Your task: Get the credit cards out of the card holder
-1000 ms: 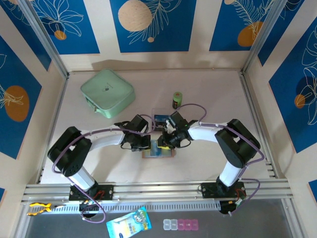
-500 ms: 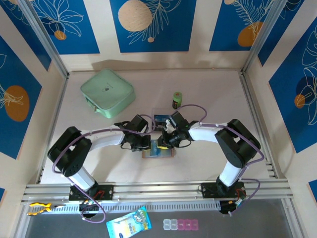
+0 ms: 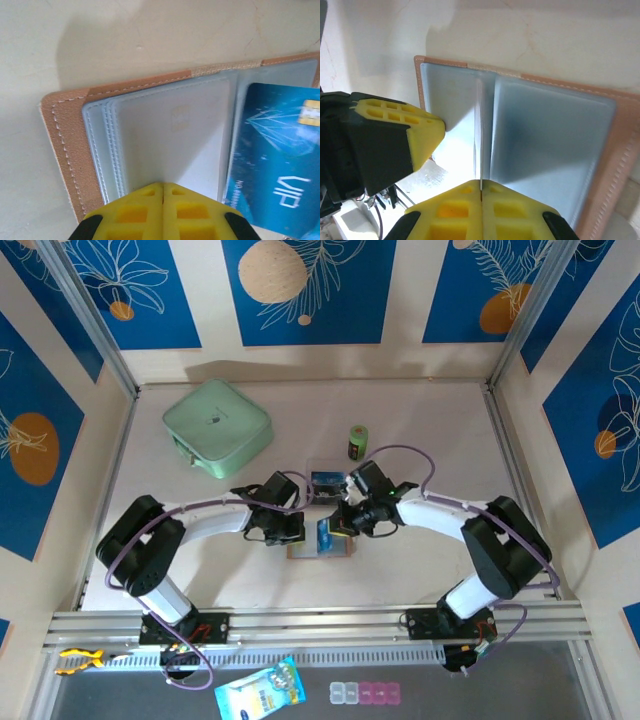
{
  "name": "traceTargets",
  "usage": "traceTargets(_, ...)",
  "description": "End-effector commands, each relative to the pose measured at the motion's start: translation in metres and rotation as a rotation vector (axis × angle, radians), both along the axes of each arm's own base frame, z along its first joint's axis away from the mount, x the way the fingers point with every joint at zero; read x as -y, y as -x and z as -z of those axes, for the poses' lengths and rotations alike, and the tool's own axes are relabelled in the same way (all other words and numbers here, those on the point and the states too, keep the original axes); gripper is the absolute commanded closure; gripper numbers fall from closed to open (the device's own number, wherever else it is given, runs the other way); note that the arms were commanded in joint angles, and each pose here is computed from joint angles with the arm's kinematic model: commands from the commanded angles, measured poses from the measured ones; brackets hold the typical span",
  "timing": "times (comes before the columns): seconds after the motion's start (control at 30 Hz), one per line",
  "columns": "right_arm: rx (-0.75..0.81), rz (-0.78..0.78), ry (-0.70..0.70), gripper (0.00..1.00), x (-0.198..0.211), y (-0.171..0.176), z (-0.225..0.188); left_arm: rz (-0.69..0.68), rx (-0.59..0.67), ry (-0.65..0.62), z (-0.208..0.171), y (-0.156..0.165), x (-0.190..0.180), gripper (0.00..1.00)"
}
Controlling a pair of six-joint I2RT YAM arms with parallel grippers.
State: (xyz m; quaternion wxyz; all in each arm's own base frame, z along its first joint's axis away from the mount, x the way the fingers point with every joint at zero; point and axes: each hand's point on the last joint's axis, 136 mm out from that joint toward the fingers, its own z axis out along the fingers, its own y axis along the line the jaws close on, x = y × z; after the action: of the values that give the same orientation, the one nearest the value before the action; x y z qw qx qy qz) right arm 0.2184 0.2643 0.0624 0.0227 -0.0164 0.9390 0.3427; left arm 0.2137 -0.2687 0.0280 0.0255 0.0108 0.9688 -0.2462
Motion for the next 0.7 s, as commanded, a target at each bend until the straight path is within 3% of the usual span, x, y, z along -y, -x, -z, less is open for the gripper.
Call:
traceTargets(0.0,0.038,-0.038,0.050,0.95,0.015,0.006,-0.010,0.003,-0.013,-0.014,-0.001,0.006,-0.005,0.94)
traceTargets(0.23,0.278,-0.217,0.115,0.97,0.024,-0.012,-0.043,0.002,0.049,0.011,-0.030,-0.008,-0.001,0.91)
traceTargets(0.67,0.729,-0.861,0.388,1.00,0.032,-0.074,-0.085,-0.099,0.153,0.046,-0.068,-0.036,-0.035,0.87)
